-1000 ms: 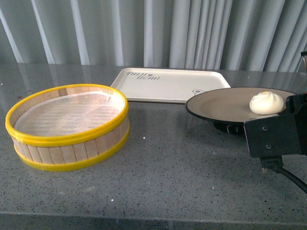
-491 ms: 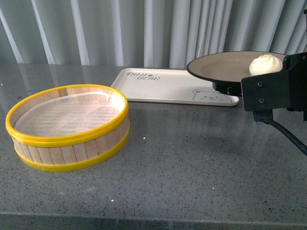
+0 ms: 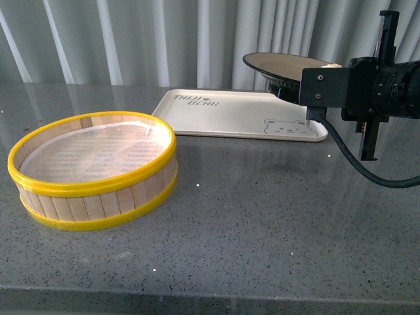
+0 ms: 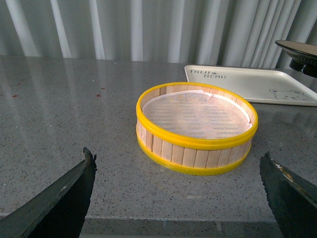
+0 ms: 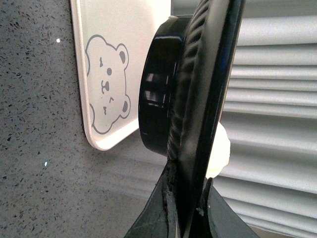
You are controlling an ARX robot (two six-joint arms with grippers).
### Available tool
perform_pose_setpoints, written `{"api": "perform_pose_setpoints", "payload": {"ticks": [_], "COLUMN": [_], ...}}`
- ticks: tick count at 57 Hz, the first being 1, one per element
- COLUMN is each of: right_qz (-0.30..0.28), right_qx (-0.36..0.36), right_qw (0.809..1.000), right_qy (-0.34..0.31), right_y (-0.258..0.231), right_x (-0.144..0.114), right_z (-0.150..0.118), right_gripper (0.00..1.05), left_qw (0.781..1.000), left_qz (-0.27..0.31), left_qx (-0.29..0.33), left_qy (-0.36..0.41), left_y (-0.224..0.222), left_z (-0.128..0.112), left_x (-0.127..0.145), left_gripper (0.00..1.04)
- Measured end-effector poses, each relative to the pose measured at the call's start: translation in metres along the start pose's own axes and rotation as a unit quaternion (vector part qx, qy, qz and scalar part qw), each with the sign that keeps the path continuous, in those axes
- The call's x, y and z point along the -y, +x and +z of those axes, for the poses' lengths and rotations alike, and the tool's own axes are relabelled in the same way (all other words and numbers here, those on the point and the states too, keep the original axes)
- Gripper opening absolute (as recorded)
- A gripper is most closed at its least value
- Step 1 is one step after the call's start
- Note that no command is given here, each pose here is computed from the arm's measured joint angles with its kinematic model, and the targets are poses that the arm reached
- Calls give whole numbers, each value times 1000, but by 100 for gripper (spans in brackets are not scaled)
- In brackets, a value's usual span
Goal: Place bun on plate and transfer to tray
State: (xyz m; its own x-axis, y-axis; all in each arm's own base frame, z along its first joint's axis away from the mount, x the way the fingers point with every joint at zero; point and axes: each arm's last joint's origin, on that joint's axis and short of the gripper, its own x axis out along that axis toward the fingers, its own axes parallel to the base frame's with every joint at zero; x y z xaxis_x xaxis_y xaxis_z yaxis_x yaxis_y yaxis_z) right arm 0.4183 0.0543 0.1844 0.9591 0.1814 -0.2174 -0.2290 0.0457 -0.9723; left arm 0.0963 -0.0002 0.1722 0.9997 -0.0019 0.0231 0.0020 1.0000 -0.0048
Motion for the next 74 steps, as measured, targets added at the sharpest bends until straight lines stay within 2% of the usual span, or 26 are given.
{"api": "perform_pose_setpoints", "payload": {"ticks": [13,47,74], "right_qz": [21,66,69], "right_qx": [-3,15,15], "right_qw": [1000,998,997], "right_qy": [9,-11,-24], "right_y": [20,60,77], "right_x": [-10,-26,-23], "right_z": [-10,-13,-12], "right_gripper": [3,3,3], "left_qw": [1000,1000,1000], "left_qz": [0,0,0], "left_qx": [0,0,0], "left_qy": [0,0,0], "left_y": [0,0,0], "left_z": [0,0,0], "left_x": [0,0,0], "left_gripper": [98,98,98]}}
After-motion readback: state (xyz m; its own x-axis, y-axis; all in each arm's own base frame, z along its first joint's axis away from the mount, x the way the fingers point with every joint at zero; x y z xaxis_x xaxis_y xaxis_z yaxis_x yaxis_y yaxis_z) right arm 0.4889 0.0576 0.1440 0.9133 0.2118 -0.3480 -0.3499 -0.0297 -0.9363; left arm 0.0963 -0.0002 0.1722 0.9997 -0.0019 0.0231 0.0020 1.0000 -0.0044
